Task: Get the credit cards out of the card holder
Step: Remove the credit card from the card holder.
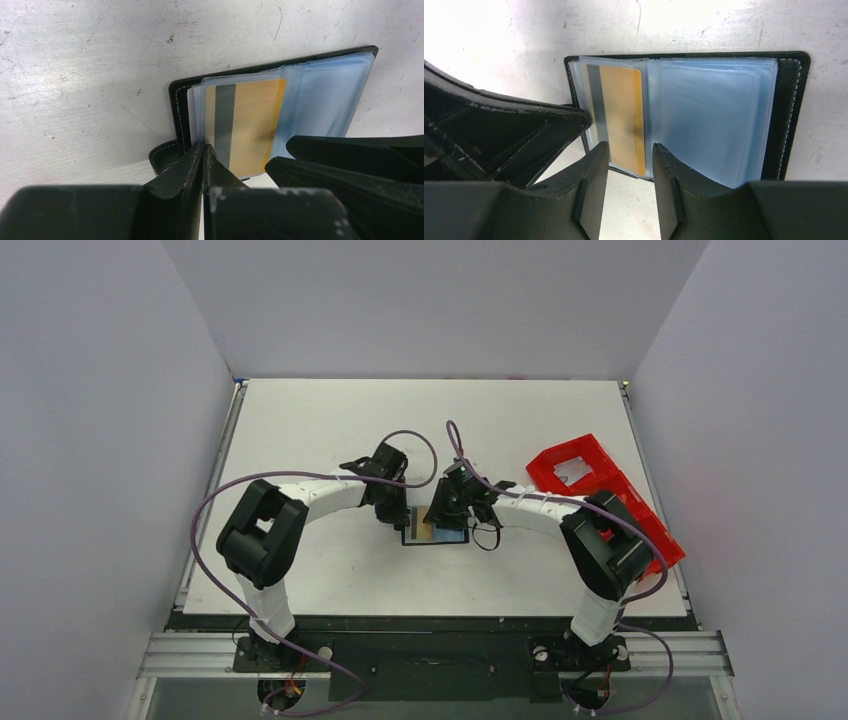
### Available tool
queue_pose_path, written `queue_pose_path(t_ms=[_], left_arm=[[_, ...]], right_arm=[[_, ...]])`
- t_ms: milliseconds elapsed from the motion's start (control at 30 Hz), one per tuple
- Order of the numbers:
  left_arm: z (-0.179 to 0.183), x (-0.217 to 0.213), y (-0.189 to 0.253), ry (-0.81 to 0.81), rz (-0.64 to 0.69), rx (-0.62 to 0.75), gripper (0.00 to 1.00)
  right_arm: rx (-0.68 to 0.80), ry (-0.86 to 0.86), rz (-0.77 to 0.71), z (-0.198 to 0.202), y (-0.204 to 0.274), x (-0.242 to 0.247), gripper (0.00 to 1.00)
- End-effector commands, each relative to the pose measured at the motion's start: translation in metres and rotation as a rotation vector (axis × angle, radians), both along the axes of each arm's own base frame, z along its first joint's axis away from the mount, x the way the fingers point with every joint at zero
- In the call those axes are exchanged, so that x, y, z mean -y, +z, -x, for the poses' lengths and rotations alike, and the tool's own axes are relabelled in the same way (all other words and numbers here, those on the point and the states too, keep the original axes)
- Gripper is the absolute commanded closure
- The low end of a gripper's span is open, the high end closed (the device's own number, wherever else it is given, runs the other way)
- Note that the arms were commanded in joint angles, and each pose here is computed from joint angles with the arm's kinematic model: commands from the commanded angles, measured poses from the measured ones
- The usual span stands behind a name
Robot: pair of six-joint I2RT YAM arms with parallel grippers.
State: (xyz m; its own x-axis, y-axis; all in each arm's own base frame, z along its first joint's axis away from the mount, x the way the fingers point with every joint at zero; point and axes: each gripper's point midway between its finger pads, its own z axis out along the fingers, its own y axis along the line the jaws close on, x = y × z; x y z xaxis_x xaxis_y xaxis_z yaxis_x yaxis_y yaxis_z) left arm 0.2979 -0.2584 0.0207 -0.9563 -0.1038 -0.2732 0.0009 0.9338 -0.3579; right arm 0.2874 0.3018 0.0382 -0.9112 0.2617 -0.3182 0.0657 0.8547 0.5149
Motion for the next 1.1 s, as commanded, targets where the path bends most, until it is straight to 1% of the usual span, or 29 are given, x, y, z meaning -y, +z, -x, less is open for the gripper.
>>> queue_pose_path(t_ms=[0,200,667,833,1067], left_arm=[[-0.001,0.005,-0.004,-0.003,-0.004,-0.006,1.0],[-0.001,0.005,-0.004,-0.006,-0.005,-0.007,1.0],[0.001,0.016,-0.005,-0.029,0.011,-0.019,1.0],[0.001,0.023,-0.005,-0.038,0.022,-0.025,1.0],[0.005,0.016,-0.015,-0.024,-0.021,-0.05,1.0]], right_arm=[[0.033,-0.017,-0.05,-0.015,0.008,-0.008,0.68],[0.015,-0.038,-0.055,-0.016,-0.004,-0.002,0.72],[-0.034,-0.06,-0.078,-0.011,-0.025,0.005,0.73],[-0.025,-0.063,-0.107,-0.014,-0.025,0.002,0.73],[-0.029,-0.091,-0.13,-0.014,-0.029,0.012,0.73]])
